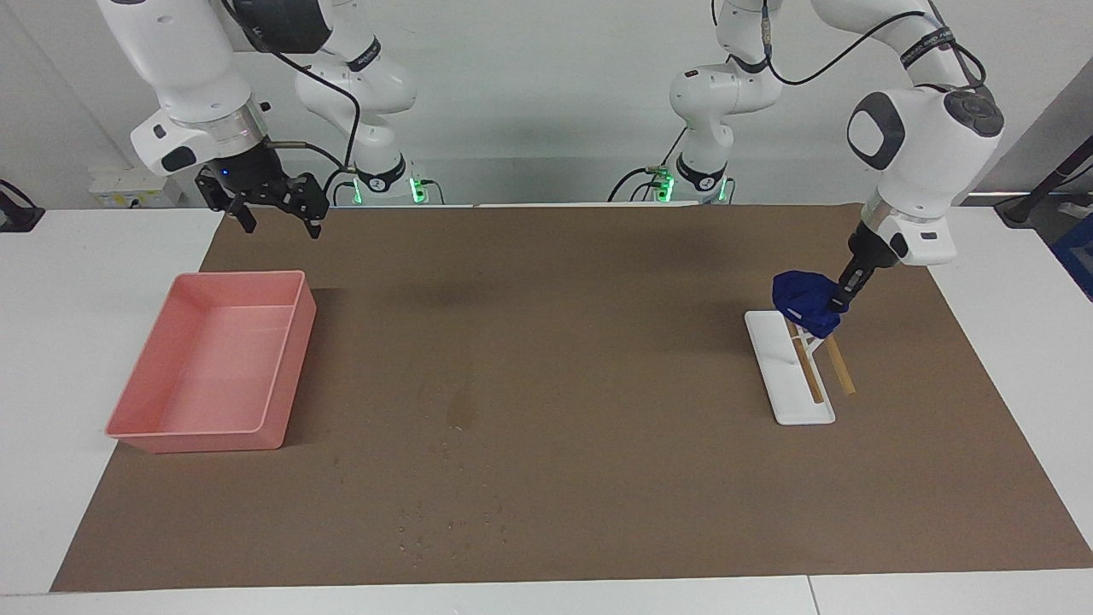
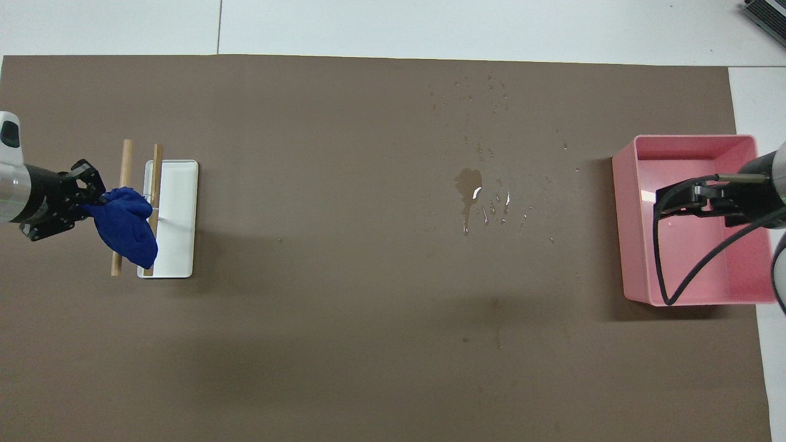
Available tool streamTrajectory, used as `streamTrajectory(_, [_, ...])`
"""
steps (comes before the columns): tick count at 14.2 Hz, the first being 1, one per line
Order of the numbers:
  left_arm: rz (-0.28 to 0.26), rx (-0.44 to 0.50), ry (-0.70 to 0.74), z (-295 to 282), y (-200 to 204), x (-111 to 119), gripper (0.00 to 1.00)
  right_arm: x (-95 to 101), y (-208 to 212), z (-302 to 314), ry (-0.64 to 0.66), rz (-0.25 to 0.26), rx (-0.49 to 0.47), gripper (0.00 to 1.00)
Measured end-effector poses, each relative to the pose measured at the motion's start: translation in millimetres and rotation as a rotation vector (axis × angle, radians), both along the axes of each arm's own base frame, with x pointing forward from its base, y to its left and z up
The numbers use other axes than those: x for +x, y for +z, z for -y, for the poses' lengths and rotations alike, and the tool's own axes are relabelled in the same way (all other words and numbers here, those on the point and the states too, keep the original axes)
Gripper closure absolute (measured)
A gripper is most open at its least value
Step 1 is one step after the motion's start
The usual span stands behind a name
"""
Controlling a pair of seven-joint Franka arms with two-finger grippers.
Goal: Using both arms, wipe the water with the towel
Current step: 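Grasp the blue towel on the white tray with the left gripper, then carry the towel toward the middle while the right gripper reaches it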
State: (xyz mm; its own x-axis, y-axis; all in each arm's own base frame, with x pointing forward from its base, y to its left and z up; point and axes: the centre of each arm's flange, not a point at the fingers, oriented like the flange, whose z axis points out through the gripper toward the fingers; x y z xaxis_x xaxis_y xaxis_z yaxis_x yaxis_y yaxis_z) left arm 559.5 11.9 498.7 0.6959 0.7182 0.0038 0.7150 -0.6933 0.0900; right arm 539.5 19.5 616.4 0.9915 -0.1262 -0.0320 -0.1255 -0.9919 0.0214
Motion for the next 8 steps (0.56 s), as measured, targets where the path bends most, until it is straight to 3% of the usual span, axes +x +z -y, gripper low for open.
streamTrajectory(5, [-0.007,-0.053,0.121,61.4,22.6,1.0,0.82,1.2,1.2,-2.3,-0.017,0.014,0.001,0.00])
streamTrajectory(8, [-0.002,-0.110,0.223,116.7,43.3,-2.6,0.82,2.3,0.4,-13.8,-0.130,0.025,0.010,0.00])
